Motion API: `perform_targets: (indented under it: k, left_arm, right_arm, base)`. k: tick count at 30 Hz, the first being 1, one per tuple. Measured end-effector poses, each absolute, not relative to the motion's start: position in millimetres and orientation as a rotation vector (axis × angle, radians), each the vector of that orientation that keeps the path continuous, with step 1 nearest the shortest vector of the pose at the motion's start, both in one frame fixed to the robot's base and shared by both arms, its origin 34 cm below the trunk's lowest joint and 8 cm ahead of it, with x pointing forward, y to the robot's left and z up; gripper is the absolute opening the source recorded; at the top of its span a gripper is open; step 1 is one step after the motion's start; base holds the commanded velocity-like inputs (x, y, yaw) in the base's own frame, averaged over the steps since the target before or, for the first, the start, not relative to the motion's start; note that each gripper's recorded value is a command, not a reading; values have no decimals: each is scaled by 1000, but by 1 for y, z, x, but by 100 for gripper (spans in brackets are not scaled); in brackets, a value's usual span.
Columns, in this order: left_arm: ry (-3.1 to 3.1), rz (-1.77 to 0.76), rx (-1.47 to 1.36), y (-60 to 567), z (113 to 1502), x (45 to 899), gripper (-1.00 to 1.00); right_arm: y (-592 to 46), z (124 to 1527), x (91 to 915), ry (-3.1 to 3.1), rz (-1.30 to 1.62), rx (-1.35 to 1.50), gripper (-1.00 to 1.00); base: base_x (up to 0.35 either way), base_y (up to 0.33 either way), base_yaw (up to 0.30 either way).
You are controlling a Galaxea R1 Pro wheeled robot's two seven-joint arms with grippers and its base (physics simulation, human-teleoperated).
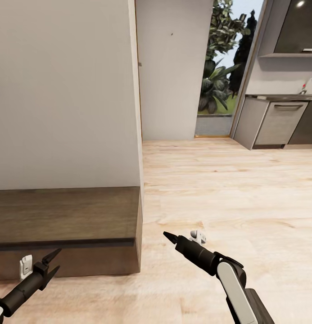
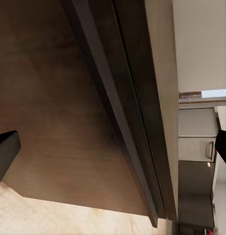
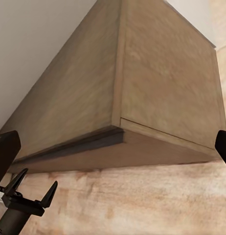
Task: Place each of the two pumpkins and all three candles from the living room inside a cabinet in the living room (use any cabinet), then make sure every cabinet is closed, and position the cauldron so it is next to a table in the living room.
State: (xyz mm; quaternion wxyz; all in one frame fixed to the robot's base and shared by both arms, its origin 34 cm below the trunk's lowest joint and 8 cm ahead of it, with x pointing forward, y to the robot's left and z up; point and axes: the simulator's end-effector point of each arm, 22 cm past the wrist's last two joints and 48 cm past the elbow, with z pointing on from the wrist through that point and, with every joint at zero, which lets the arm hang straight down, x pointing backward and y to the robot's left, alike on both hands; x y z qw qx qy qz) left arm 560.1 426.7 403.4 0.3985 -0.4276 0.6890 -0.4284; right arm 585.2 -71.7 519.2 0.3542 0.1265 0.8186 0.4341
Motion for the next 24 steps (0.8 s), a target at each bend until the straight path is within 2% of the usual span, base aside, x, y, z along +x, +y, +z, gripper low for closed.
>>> perform_targets:
  k: [12,19,24]
  left_arm:
    - [1743,-1085,-1083,427,404,560,100]
    - [1713,-1119,-1049,425,414,562,100]
    - [1685,-1154,-1046,424,414,557,100]
  right_arm:
    - [-72,519,585,2117,1121,327,100]
    - [-73,519,585,2117,1119,327,100]
    - [-73,519,585,2117,1119,327,100]
  base:
    - [76,0,0]
    - [187,0,0]
    - [65,0,0]
